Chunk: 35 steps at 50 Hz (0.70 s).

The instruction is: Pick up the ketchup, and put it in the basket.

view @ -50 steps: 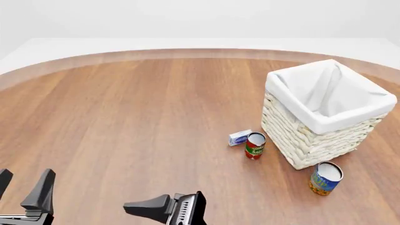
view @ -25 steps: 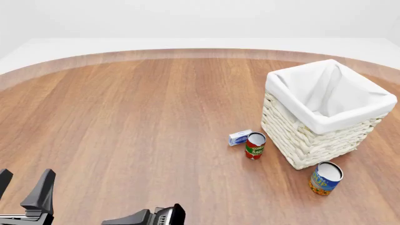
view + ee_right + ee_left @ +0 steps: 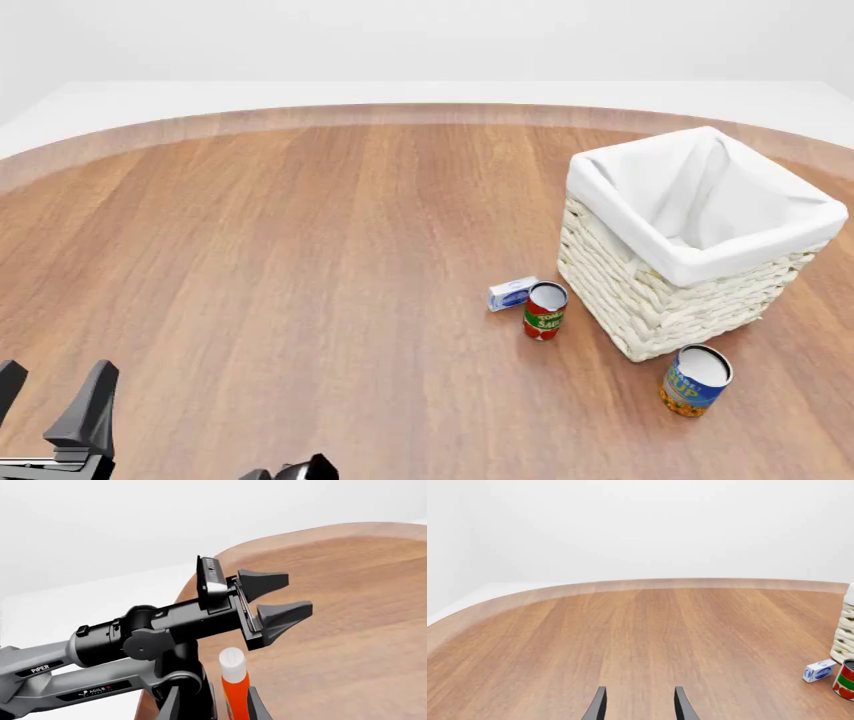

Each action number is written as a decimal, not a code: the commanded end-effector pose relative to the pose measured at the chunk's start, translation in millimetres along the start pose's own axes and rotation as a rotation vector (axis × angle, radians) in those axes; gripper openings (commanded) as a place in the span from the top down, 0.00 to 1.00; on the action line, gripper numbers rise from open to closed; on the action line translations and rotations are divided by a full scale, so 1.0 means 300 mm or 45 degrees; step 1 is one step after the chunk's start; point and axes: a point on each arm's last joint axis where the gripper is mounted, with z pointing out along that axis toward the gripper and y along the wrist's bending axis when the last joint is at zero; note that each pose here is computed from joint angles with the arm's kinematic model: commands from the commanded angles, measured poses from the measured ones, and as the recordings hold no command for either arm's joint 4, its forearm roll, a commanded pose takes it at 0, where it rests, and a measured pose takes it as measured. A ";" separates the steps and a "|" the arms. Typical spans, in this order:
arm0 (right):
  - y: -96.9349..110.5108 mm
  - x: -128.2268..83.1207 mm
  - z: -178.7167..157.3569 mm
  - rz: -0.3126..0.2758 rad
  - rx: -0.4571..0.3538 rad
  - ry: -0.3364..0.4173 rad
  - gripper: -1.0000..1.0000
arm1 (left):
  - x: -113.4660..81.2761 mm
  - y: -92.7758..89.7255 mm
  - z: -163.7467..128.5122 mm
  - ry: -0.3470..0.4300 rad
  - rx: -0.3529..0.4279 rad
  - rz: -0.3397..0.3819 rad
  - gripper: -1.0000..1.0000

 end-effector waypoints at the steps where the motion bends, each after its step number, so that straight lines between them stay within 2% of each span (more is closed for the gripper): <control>1: 0.006 0.010 0.036 0.010 -0.006 0.014 0.00 | 0.000 0.000 0.000 0.000 0.000 0.000 0.00; 11: 0.010 0.038 0.064 0.030 -0.011 0.030 0.00 | 0.000 0.000 0.000 0.000 0.000 0.000 0.00; 35: 0.014 0.054 0.120 0.037 -0.013 0.052 0.00 | 0.000 0.000 0.000 0.000 0.000 0.000 0.00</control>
